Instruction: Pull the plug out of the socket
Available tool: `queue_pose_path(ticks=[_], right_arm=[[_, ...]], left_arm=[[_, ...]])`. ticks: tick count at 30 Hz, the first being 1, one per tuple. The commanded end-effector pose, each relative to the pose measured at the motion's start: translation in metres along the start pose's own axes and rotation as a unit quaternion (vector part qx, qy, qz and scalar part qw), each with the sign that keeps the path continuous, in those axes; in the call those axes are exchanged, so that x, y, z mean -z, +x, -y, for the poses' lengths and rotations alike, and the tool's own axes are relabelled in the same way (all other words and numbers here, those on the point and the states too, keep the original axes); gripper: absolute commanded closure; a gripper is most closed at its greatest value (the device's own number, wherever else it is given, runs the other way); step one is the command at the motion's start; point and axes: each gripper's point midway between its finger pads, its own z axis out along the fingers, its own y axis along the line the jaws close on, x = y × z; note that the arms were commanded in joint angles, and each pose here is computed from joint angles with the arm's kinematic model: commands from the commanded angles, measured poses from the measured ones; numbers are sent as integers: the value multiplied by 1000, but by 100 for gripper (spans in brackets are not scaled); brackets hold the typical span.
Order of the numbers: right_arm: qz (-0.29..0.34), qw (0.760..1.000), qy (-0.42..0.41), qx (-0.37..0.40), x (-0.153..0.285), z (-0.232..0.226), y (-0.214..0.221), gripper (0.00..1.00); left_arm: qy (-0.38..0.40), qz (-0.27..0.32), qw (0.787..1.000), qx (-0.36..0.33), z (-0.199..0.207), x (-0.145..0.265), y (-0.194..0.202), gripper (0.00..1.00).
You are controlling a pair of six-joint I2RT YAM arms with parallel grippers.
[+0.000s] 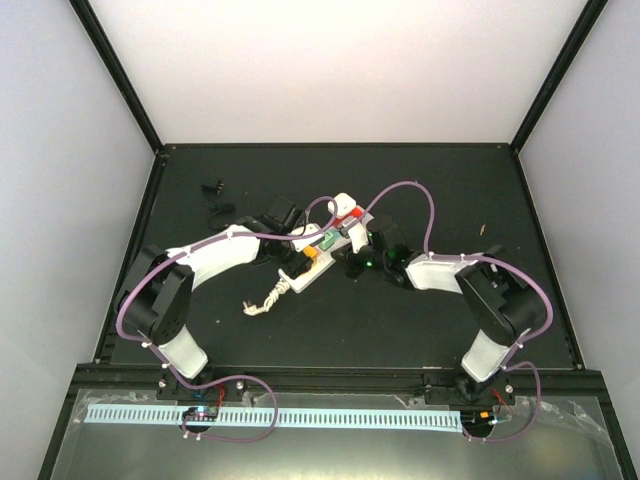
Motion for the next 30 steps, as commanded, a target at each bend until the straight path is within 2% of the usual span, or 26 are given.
queue_pose_path(ticks=[1, 12, 30], right_arm=[[14, 999, 24, 36, -13, 7, -15, 99], [-29, 997, 55, 48, -36, 19, 8, 99], [-94, 992, 69, 50, -35, 28, 53, 99]], left_arm=[[24, -27, 999, -7, 7, -5, 9, 57], [34, -27, 999, 4, 5, -3, 5, 57], [38, 4, 999, 19, 6, 21, -14, 61]])
